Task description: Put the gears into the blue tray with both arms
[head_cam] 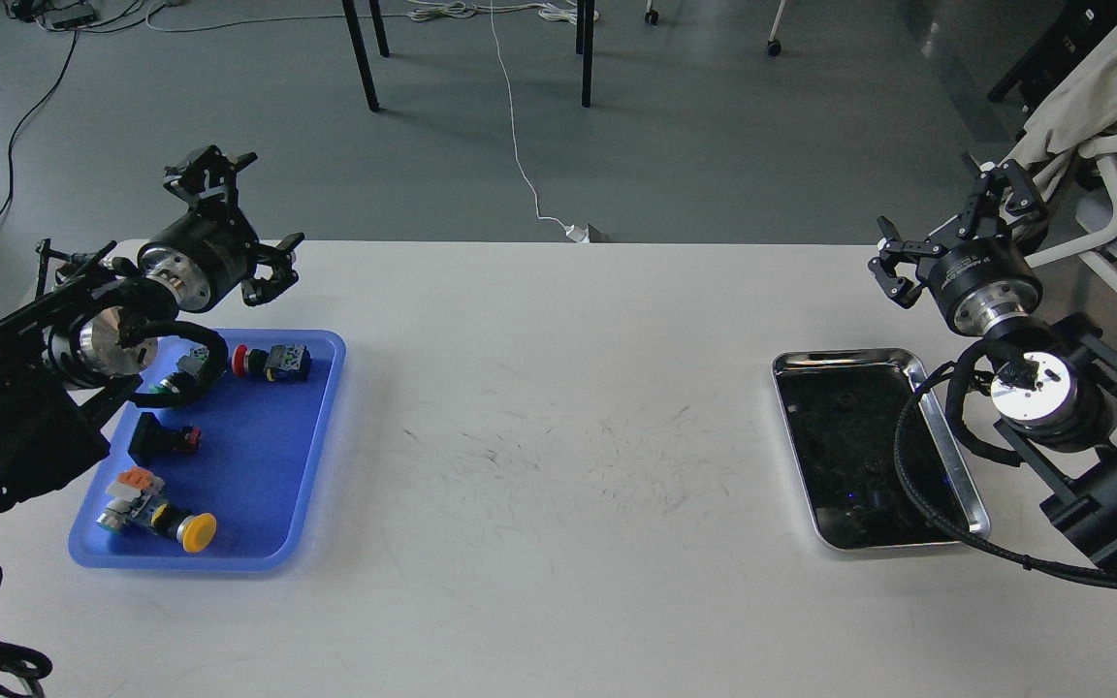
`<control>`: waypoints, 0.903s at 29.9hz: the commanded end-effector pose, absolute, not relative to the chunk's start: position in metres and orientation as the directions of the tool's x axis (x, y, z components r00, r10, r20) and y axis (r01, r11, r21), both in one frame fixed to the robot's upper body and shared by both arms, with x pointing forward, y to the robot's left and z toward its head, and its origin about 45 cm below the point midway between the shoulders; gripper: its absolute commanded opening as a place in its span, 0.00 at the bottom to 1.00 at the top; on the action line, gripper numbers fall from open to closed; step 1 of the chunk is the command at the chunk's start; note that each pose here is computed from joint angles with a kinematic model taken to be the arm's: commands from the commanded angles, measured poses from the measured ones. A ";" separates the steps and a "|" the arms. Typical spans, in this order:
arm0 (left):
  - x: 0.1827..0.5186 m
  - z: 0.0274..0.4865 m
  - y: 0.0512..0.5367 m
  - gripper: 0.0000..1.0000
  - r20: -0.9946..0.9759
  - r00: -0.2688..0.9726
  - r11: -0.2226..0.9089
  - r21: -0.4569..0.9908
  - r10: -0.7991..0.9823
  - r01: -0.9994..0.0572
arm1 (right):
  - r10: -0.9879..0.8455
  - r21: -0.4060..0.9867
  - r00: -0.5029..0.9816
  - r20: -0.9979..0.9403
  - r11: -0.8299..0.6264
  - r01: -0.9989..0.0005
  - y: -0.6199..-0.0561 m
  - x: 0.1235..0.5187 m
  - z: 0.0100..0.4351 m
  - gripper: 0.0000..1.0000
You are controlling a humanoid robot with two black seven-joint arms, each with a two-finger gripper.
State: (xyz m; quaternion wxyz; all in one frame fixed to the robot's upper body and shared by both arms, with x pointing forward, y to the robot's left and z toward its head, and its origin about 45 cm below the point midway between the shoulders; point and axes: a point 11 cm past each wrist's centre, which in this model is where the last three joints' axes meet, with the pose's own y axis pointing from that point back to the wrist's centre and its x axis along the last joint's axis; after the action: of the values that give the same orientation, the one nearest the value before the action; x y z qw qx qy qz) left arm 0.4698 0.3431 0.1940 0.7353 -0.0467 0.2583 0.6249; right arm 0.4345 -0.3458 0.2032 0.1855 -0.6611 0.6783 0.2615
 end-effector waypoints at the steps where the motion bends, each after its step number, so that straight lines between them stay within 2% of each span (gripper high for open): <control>1: 0.472 0.191 0.336 1.00 -0.444 0.086 0.217 0.255 0.892 -0.942 | -0.804 0.111 -0.061 -0.592 -0.007 -0.994 -0.349 0.434 0.204 0.99; 5: 0.476 0.189 0.322 1.00 -0.453 0.093 0.228 0.254 0.887 -0.940 | -0.804 0.116 -0.062 -0.591 -0.009 -0.993 -0.349 0.434 0.203 0.99; 19: 0.477 0.185 0.322 1.00 -0.451 0.082 0.219 0.262 0.889 -0.940 | -0.823 0.147 -0.083 -0.561 0.000 -0.989 -0.357 0.431 0.195 0.99; 24: 0.477 0.185 0.322 1.00 -0.451 0.083 0.220 0.261 0.888 -0.940 | -0.910 0.215 -0.061 -0.410 -0.031 -0.976 -0.375 0.419 0.187 0.99; 27: 0.477 0.186 0.323 1.00 -0.450 0.083 0.219 0.259 0.889 -0.940 | -0.958 0.243 -0.031 -0.284 -0.040 -0.969 -0.394 0.418 0.198 0.99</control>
State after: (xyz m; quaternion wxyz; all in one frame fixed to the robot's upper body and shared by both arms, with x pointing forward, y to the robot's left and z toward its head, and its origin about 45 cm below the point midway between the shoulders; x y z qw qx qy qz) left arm 0.4766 0.3224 0.1854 0.7342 -0.0482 0.2661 0.6227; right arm 0.4211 -0.3766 0.1908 0.0699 -0.6835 0.6920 0.2215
